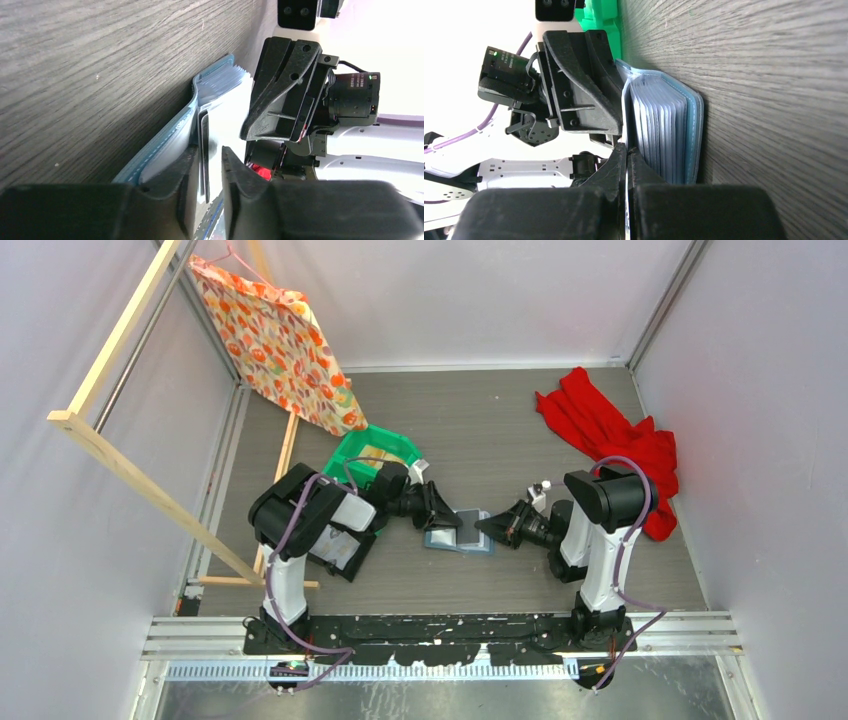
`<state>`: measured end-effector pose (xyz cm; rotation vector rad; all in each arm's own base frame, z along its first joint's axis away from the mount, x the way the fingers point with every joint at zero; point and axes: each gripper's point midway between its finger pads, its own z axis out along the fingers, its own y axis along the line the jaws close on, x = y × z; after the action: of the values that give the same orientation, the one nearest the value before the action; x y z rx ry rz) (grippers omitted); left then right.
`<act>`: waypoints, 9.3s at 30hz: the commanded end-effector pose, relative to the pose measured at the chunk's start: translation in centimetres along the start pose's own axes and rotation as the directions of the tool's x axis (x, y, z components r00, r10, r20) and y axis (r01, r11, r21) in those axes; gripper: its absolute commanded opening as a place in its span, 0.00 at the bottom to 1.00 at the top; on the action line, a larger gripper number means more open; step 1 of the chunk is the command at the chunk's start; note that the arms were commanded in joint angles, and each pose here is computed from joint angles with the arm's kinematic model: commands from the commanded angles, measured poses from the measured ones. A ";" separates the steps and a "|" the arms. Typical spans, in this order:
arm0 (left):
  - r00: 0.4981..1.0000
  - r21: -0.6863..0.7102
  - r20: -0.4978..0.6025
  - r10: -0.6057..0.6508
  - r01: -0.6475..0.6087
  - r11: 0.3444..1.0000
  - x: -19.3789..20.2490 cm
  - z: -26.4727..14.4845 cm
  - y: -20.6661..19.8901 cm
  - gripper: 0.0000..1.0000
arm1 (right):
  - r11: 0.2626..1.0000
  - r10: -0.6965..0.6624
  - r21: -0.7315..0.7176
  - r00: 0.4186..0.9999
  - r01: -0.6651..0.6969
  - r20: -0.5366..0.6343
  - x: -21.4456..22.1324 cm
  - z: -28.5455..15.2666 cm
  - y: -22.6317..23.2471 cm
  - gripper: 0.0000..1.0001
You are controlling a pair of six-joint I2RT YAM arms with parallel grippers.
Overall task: Take the credit cards out of the card holder
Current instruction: Remove the credit card from the card holder, then place the credit card in the storage box.
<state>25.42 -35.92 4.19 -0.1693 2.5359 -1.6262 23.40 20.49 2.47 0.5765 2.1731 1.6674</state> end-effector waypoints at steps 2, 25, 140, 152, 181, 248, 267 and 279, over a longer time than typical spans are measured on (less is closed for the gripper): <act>0.995 0.004 0.008 -0.095 0.095 0.996 0.1 0.1 0.8 0.17 | 0.969 0.075 0.234 0.996 -0.082 0.042 1.3 -0.9 -6.8 0.01; 0.998 0.035 0.012 -0.058 0.058 0.998 1.2 0.4 -2.1 0.00 | 0.958 -0.023 0.285 0.982 -0.033 0.190 -0.7 -3.4 -2.7 0.36; 0.992 -0.079 -0.100 0.073 -0.081 0.994 3.8 -3.4 -0.9 0.00 | 0.906 -0.137 0.417 0.985 0.080 0.109 -0.2 -5.1 -1.6 0.23; 0.993 -0.013 -0.114 0.018 -0.019 1.000 3.9 -2.5 -1.1 0.31 | 0.901 -0.137 0.426 0.985 0.079 0.108 -0.2 -5.1 -1.7 0.24; 0.993 -0.077 -0.115 0.003 -0.012 0.997 5.9 -1.2 1.6 0.50 | 0.904 -0.142 0.418 0.985 0.090 0.095 0.0 -5.0 -1.6 0.25; 0.970 0.030 -0.008 0.242 -0.242 0.970 5.6 -11.5 -12.2 0.01 | 0.954 -0.297 0.043 0.955 0.298 -0.029 1.2 -5.2 14.6 0.75; 0.970 0.161 0.025 0.243 -0.243 0.957 6.0 -13.2 -16.6 0.01 | 0.926 -0.322 -0.282 0.915 0.252 -0.242 6.4 -3.3 19.7 0.73; 0.969 0.170 0.045 0.244 -0.248 0.954 5.7 -13.3 -16.9 0.01 | 0.934 -0.294 -0.270 0.932 0.233 -0.213 6.5 -2.7 19.1 0.32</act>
<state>18.16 -31.73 22.04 0.0744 2.3769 -1.6595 18.34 25.95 20.71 0.0138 2.1140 1.8951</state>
